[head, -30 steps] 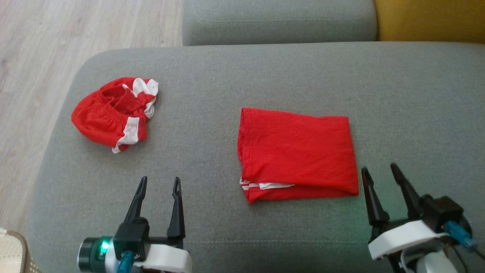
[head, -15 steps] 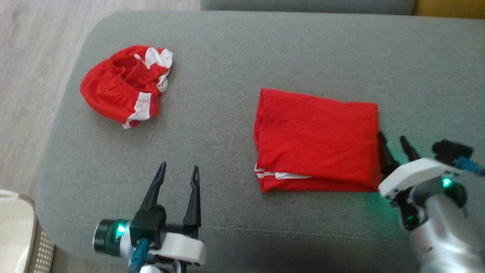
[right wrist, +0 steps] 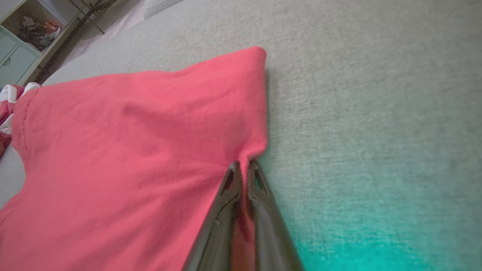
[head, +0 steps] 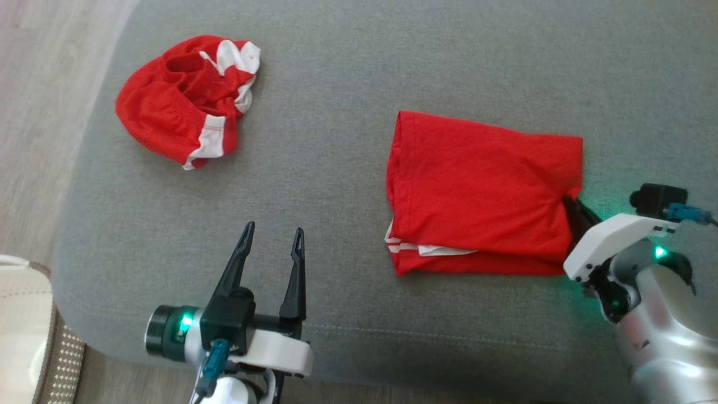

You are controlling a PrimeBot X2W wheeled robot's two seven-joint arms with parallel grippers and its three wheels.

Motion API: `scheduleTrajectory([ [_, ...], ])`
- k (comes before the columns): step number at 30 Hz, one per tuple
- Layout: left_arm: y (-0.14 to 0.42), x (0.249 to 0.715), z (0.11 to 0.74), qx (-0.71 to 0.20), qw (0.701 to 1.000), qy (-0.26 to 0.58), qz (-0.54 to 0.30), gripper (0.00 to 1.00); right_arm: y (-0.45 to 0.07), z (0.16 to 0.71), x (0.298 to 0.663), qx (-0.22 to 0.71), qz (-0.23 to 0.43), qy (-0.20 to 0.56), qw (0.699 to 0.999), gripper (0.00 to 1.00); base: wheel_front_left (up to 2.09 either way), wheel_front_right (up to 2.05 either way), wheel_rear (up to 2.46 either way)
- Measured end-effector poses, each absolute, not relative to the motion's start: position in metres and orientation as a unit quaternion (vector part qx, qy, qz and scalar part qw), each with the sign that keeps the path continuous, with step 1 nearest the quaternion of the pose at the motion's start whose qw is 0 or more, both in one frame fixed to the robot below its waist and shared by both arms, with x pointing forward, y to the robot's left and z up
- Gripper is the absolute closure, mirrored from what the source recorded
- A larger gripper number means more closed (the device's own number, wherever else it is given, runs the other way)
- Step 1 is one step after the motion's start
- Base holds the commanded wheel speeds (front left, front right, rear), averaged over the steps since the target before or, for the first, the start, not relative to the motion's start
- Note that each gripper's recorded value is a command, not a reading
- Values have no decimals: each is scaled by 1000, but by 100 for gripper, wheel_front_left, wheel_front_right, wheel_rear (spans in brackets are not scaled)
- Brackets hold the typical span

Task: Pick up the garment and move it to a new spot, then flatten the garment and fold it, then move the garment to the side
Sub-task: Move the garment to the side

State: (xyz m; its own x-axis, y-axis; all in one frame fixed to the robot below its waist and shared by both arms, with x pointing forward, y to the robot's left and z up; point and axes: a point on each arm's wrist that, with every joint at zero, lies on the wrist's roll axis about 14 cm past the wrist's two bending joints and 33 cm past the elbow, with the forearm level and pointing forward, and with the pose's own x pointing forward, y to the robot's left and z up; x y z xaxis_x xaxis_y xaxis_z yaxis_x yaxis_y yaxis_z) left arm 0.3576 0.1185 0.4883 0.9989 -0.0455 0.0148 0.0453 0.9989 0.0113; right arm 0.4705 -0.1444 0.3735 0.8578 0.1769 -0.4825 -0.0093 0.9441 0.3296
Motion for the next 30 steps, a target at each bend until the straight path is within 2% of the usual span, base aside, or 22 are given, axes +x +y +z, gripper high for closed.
scheduleTrajectory([
  [5, 110, 364, 482, 2, 999, 1, -36, 0, -176, 383, 484, 129, 30, 233, 963, 100, 0, 0, 0],
  [14, 72, 397, 481, -6, 995, -11, -98, 0, -295, 435, 526, 16, -55, 169, 984, 100, 0, 0, 0],
  [23, 29, 434, 479, -31, 985, -33, -163, 0, -398, 466, 528, -73, -152, 145, 975, 100, 0, 0, 0],
  [30, 4, 439, 458, -46, 979, -14, -197, 0, -434, 482, 520, -121, -190, 147, 963, 100, 0, 0, 0],
])
